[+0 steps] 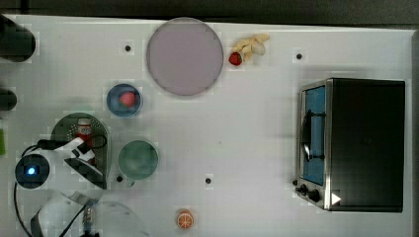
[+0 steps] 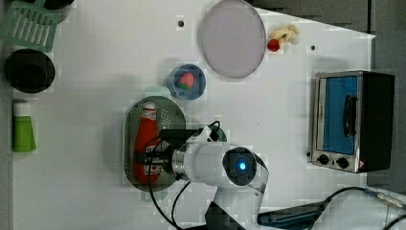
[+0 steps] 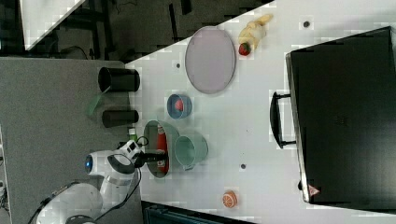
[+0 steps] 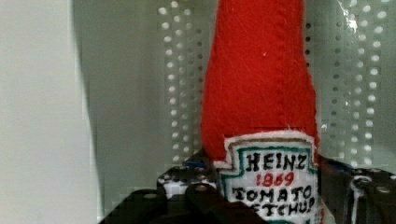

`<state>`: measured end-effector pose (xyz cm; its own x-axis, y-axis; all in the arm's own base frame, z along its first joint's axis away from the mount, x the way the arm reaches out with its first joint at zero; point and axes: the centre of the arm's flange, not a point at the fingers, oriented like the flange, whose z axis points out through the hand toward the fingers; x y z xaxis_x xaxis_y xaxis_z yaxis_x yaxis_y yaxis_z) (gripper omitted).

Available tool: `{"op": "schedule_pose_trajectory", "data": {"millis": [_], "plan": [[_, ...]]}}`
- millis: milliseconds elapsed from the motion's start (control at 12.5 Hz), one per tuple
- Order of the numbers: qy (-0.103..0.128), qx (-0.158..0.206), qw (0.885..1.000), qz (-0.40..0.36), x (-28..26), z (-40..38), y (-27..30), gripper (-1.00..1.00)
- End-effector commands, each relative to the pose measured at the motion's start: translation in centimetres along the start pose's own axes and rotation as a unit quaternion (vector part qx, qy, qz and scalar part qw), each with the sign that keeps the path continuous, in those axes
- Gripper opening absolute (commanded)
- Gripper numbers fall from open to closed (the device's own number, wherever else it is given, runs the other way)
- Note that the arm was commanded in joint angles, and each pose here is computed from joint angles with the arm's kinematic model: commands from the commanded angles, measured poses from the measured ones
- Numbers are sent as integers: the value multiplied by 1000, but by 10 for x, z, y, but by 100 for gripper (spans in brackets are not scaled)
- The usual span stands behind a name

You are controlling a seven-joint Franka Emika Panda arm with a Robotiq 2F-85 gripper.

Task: Pick ketchup from strainer and place it on the table

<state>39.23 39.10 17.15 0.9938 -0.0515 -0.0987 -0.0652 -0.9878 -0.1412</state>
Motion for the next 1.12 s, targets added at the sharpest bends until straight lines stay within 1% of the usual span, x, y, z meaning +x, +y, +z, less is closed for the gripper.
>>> {"op": "schedule_pose_trajectory", "data": {"millis": [80, 240, 400, 560, 640, 800, 880, 960, 1120], "plan": [[46, 26, 998, 33, 4, -70, -23, 21], [57, 48, 995, 71, 7, -116, -31, 21], [60, 51, 992, 102, 11, -158, -33, 21], [50, 35, 991, 115, 18, -193, -28, 21], [41, 27, 993, 108, 24, -209, -23, 21], [16, 14, 996, 90, 42, -241, -4, 21], [12, 11, 996, 89, 57, -258, 11, 21], [15, 9, 996, 93, 73, -274, 28, 21], [32, 11, 992, 118, 106, -303, 69, 21]]}}
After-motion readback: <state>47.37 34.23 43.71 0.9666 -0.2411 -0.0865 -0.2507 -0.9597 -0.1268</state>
